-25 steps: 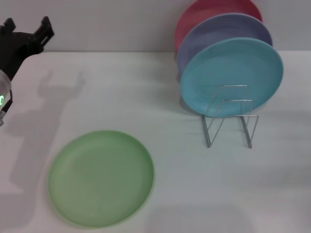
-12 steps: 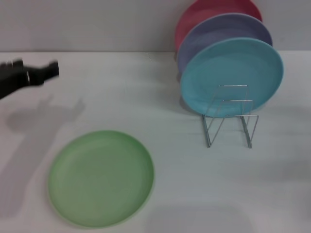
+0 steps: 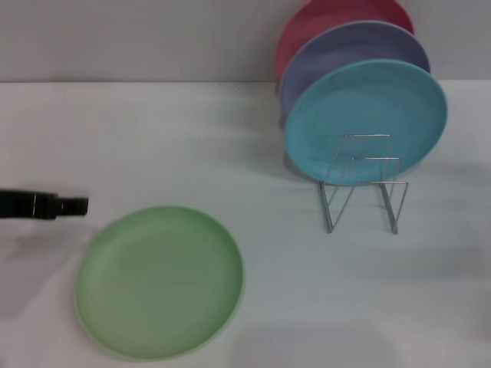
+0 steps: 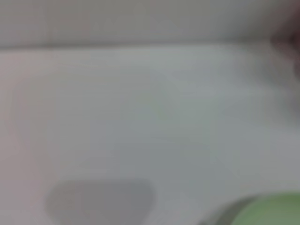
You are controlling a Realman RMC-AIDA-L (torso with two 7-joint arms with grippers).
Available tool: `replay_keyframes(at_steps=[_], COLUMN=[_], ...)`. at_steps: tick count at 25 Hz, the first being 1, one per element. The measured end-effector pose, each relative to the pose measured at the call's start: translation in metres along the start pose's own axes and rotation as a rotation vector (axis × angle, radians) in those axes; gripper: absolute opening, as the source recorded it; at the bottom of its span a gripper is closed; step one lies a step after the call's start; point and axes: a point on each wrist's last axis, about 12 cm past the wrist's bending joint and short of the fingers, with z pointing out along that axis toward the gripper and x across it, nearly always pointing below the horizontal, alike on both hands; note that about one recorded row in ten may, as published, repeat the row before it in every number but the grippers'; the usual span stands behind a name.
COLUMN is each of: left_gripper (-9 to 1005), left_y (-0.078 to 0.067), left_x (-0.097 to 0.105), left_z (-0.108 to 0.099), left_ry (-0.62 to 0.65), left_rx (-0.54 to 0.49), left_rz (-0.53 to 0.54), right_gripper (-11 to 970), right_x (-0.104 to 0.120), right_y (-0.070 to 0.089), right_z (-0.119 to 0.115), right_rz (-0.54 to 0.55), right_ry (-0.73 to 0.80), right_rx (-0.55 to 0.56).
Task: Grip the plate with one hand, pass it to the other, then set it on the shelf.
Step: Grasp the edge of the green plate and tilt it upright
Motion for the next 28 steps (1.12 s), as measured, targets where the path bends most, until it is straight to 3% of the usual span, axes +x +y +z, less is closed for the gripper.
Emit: replay_keyframes(at_steps=[4,9,16,28], left_gripper=[859,800,717,694], left_y=[-0.005,-0.013,-0.013,-0.014], left_x=[0.002,0.0,0.004,0.012], left_z=[0.001,0.007,0.017,0.031], left_ry=[0.176,0.252,0.313,0.392], left_rx=[-0.037,-0.035,-0.035,-0.033], left_rz=[-0.005,-0.016,-0.064,-0.088], right_gripper=[665,665,665,665], right_x=[0.0,0.001,0.0,-0.002], right_y=[0.004,0.009,0.01,0.011], right_z=[0.005,0.013,0.018,0.022], right_rz=[-0.021,-0.055,-0.047,-0.028], right_ry=[-0.005,0.002,-0.001,-0.012], right_rx=[-0.011,-0.017,-0.01,-0.016])
